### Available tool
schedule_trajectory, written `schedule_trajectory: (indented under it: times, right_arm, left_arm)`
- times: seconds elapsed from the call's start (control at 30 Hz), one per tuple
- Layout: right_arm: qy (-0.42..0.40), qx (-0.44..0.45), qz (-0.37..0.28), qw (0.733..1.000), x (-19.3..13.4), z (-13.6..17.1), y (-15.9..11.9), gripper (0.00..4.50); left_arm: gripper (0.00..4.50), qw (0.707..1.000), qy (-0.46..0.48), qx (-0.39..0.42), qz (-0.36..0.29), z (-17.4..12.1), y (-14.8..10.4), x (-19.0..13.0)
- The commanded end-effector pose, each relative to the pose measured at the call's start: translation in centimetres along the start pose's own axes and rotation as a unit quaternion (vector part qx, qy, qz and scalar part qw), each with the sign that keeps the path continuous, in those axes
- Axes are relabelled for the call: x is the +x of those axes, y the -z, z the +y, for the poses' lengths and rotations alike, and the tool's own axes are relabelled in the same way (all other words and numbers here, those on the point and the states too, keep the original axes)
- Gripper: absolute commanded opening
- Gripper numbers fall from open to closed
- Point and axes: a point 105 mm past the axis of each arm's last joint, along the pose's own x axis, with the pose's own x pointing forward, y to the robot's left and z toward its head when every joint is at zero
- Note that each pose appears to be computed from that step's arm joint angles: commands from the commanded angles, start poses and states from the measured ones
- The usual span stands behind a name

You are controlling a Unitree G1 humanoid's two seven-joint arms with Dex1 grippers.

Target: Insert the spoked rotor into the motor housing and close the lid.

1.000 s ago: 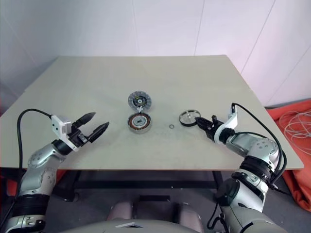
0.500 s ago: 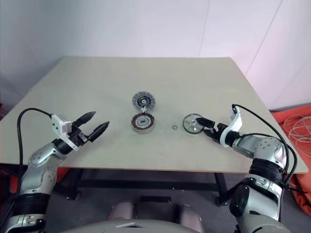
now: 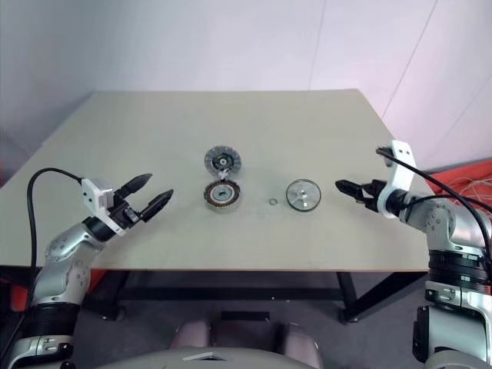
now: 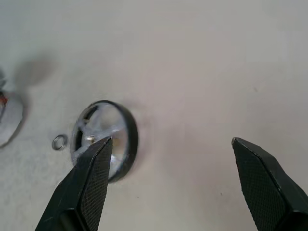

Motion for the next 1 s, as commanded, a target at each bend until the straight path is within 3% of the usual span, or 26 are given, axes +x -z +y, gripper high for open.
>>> schedule_trajectory:
  times: [0.03,0.1,0.2,0.3,0.47,0.8,1.0]
  right_arm:
    - [-0.101,-0.121,-0.018,0.987,0.9,5.8,-3.2,4.49]
    - [-0.141,-0.171,-0.007,0.975,1.9,8.3,-3.4,4.49]
    - [-0.204,-0.286,0.011,0.936,3.9,12.1,-3.4,4.49]
    - [-0.296,-0.424,0.052,0.855,5.3,15.9,-2.2,4.49]
    - [-0.355,-0.529,0.14,0.758,6.6,16.5,-0.5,4.49]
    - [-0.387,-0.6,0.187,0.675,9.2,18.8,-0.5,4.49]
    - [-0.386,-0.636,0.182,0.643,10.4,20.3,-1.0,4.49]
  left_arm:
    - [4.5,1.0,0.001,0.018,-0.012,0.2,-1.0,0.2]
    - [4.5,1.0,0.0,0.016,-0.012,0.1,-0.9,0.0]
    - [4.5,1.0,-0.002,0.012,-0.009,-0.2,-0.5,-0.2]
    - [4.5,1.0,-0.003,0.007,-0.008,-0.6,-0.2,-0.5]
    - [4.5,1.0,-0.004,0.007,0.0,-1.1,0.2,-0.9]
    - [4.5,1.0,-0.015,0.005,0.01,-1.4,0.7,-1.9]
    - [4.5,1.0,-0.027,0.001,0.014,-1.5,1.0,-2.6]
